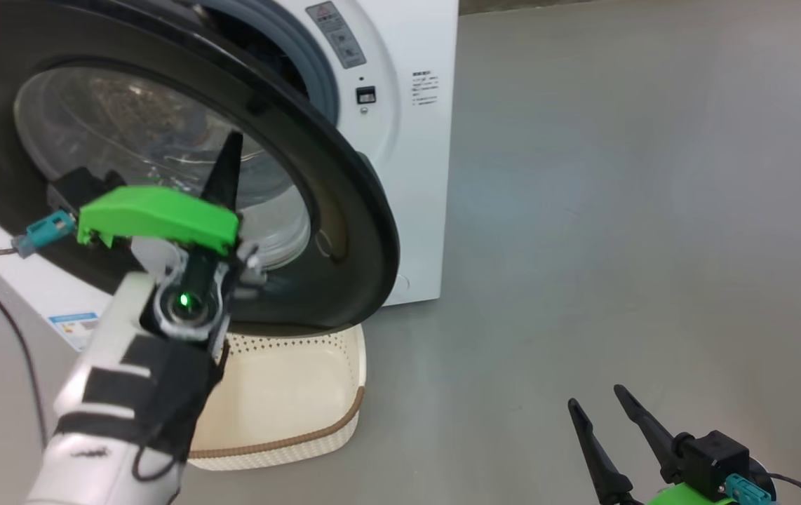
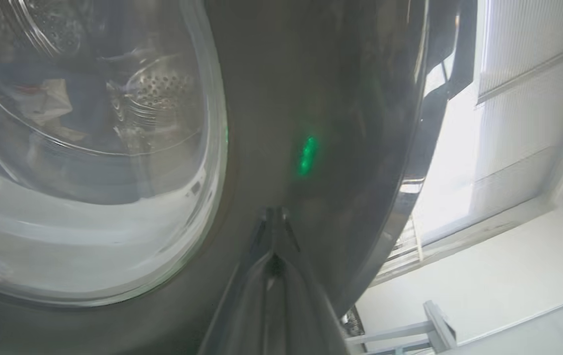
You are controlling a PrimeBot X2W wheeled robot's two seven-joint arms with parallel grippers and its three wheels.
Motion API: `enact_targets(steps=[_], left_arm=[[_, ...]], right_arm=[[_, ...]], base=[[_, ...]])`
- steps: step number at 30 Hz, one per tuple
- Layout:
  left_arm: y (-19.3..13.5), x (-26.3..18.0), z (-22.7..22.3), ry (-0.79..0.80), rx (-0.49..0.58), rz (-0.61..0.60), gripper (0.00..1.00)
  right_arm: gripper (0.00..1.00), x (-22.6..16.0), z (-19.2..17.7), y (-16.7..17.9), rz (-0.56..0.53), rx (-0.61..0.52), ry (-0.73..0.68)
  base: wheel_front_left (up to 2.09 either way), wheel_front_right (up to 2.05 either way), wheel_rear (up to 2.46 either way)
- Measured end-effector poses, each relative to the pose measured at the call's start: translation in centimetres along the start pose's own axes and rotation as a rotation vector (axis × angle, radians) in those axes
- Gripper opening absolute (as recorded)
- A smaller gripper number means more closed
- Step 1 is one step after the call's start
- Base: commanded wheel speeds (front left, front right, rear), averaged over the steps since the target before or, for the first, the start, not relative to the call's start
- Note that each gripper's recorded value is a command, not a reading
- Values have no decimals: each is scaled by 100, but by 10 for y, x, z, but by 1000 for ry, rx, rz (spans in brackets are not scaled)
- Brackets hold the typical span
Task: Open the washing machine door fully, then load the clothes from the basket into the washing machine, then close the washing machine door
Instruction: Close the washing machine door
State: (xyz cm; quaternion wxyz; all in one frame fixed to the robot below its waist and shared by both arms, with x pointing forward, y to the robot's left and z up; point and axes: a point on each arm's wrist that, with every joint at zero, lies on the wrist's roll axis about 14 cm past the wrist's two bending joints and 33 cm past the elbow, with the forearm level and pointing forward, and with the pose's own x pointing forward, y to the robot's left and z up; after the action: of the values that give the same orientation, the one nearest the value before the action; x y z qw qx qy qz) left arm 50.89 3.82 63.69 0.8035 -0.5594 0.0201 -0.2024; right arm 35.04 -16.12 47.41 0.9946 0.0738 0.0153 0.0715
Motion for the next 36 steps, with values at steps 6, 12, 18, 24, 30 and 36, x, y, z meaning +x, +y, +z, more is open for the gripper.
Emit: enact_targets(steps=[6,12,18,24,30,36], left_arm=[[37,-30,13,-47,260,56,100],[88,-75,28,-57,495,178,100],[118,-126,58,-154,729,330,100],[143,-179,40,-119,852,437,100],[141,-209,26,-91,979,461,100],[143,-232,11,-65,996,492,100]], right_arm=[[100,8,2,5,15,6,-7],[100,12,5,11,24,18,-19],[100,17,6,15,39,19,-25],[100,20,11,15,40,17,-38],[100,18,19,15,41,2,-64],[100,16,25,13,37,-8,-81]], base=[[0,0,0],[0,0,0],[0,0,0],[0,0,0],[0,0,0],[0,0,0]])
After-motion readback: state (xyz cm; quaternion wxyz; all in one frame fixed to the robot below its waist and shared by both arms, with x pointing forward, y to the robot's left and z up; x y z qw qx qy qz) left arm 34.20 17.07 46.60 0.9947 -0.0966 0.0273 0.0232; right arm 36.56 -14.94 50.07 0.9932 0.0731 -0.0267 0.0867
